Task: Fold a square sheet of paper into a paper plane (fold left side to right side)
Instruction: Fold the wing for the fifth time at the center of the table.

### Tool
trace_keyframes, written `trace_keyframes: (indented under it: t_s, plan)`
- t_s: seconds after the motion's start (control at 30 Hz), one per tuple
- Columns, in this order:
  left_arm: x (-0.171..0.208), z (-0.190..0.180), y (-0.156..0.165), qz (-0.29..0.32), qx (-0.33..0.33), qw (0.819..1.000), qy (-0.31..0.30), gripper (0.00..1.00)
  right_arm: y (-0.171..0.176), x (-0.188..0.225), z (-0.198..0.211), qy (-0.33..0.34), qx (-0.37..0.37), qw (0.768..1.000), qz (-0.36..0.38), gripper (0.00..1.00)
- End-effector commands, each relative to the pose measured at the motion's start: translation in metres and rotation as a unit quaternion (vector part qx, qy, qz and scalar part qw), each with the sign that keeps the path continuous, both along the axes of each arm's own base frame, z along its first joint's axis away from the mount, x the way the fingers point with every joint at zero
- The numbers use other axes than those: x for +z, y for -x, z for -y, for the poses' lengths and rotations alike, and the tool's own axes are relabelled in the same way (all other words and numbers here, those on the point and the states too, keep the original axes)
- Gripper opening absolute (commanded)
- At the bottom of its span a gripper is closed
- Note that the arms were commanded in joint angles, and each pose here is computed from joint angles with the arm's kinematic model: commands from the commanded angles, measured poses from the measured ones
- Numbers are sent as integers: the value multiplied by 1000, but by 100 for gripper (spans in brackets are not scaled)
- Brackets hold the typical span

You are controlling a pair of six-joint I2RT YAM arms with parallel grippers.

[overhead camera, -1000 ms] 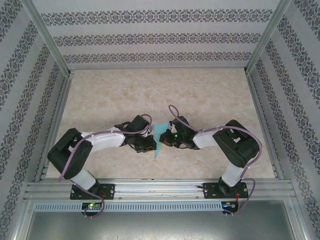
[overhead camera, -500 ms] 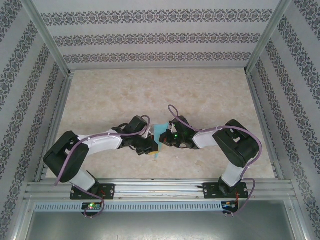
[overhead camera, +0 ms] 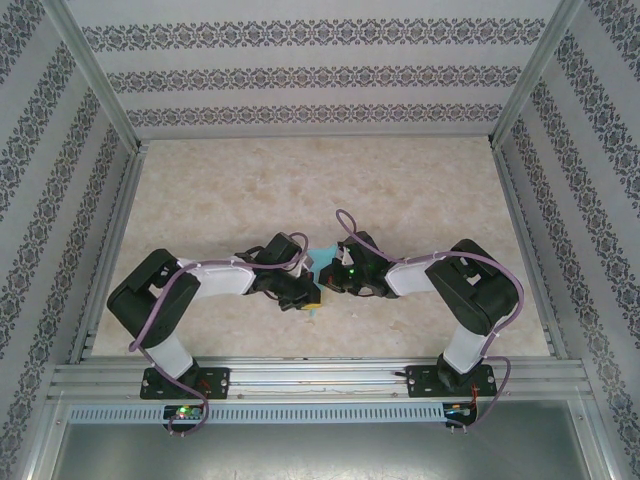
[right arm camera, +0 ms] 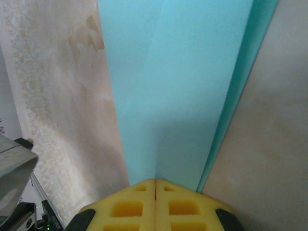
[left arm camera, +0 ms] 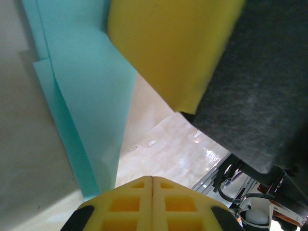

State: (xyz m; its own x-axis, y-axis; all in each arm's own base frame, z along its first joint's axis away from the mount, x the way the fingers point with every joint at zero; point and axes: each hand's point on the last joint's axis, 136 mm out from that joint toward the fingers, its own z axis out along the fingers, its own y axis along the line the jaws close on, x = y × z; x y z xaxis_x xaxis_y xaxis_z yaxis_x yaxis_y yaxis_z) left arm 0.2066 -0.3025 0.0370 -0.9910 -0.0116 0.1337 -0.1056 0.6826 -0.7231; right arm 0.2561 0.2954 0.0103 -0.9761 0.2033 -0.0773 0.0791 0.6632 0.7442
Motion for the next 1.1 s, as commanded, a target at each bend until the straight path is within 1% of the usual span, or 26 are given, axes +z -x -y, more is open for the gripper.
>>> trace_keyframes:
  t_s: [0.0, 0.37, 1.07]
  plan:
    - [2, 9, 2, 8, -16, 1000, 14, 1, 46, -74, 42, 137, 6, 987, -80, 0]
    - [-13, 0, 9, -4, -11, 1000, -5, 1, 47, -76, 46, 148, 9, 986, -82, 0]
    - [-23, -8, 18, -14, -1, 1000, -10, 1, 48, -79, 47, 157, 11, 984, -86, 0]
